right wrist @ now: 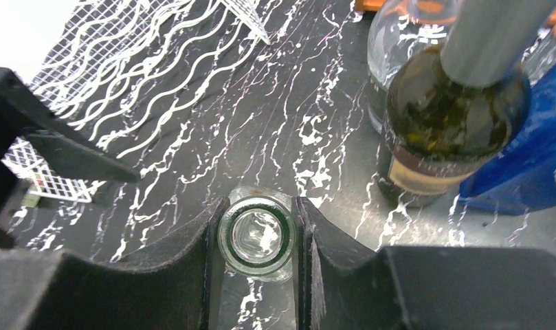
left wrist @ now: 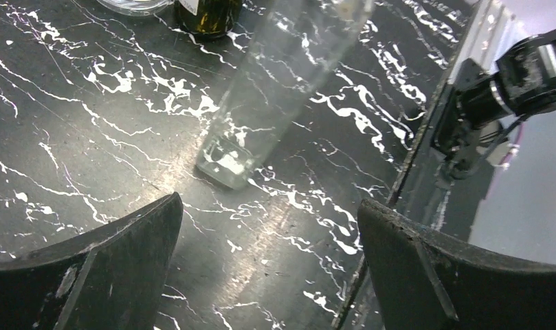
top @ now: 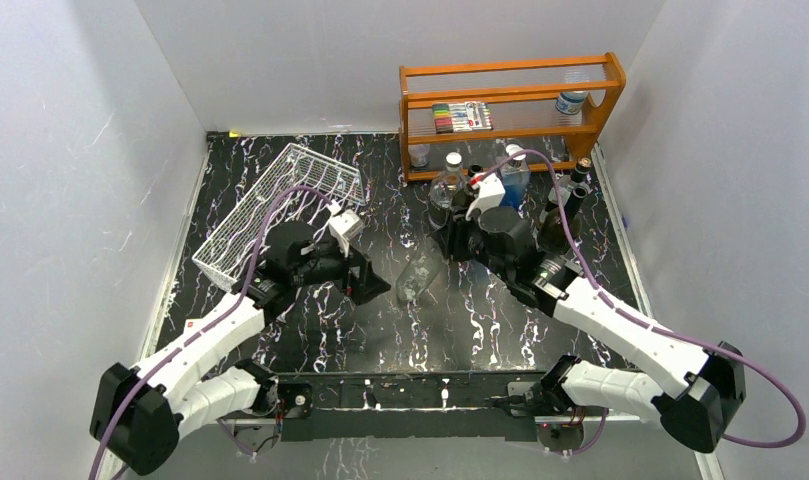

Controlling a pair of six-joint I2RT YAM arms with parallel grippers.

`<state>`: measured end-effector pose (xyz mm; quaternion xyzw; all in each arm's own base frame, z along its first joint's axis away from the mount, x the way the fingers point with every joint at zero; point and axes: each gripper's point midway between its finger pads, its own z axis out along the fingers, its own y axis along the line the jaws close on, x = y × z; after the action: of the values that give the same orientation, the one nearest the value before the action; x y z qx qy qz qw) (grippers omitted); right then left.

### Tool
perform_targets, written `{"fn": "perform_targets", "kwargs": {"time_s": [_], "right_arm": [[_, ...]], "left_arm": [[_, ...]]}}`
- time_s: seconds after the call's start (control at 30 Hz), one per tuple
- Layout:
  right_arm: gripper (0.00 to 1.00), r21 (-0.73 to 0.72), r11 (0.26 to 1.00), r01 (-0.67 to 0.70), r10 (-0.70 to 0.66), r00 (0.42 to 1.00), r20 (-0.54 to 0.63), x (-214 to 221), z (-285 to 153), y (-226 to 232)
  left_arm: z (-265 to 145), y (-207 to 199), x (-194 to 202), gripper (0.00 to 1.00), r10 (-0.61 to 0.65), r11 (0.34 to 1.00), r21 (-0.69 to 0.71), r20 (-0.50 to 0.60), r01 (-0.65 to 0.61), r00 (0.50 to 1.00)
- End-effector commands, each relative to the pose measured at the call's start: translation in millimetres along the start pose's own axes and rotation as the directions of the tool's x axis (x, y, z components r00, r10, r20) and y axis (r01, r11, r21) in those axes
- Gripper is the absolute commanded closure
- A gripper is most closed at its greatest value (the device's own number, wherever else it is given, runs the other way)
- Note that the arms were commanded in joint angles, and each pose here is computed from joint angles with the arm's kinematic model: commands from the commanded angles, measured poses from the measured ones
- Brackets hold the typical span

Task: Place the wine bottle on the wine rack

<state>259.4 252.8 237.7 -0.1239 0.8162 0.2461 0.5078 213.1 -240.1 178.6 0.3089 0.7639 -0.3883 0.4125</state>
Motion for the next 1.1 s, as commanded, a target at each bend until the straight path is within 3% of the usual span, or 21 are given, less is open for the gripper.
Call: {"fn": "perform_targets", "kwargs": {"time_s": [0.0, 0.37, 0.57, 0.77, 0.93, 1.07], "right_arm": [[0.84, -0.057, 0.988, -0.142, 0.144, 0.989, 0.032, -1, -11, 10], [0.84, -0.114, 0.975, -0.189, 0.193, 0.981, 0.026, 4, -21, 17], [0.84, -0.168, 0.963, -0.212, 0.218, 0.976, 0.017, 4, -20, 28], [0.84, -0.204, 0.952, -0.23, 0.236, 0.972, 0.005, 5, -17, 36], [0.84, -0.206, 0.953, -0.223, 0.229, 0.973, 0.002, 6, -16, 36], [0.84, -0.211, 0.952, -0.223, 0.229, 0.973, 0.003, 4, -17, 37]], "left_arm": [[17, 11, -7, 0.02, 0.166, 0.986, -0.021, 0.026, -0.165, 0.986], [57, -10, 24, 0.02, 0.347, 0.905, 0.272, -0.025, -0.327, 0.938], [79, -16, 31, 0.02, 0.246, 0.909, 0.35, -0.016, -0.225, 0.969], [85, -6, 41, 0.04, 0.253, 0.921, 0.312, -0.024, -0.233, 0.967], [85, -8, 60, 0.25, 0.206, 0.927, 0.334, -0.071, -0.172, 0.976], [86, -14, 72, 0.28, 0.219, 0.912, 0.369, -0.077, -0.177, 0.973]]}}
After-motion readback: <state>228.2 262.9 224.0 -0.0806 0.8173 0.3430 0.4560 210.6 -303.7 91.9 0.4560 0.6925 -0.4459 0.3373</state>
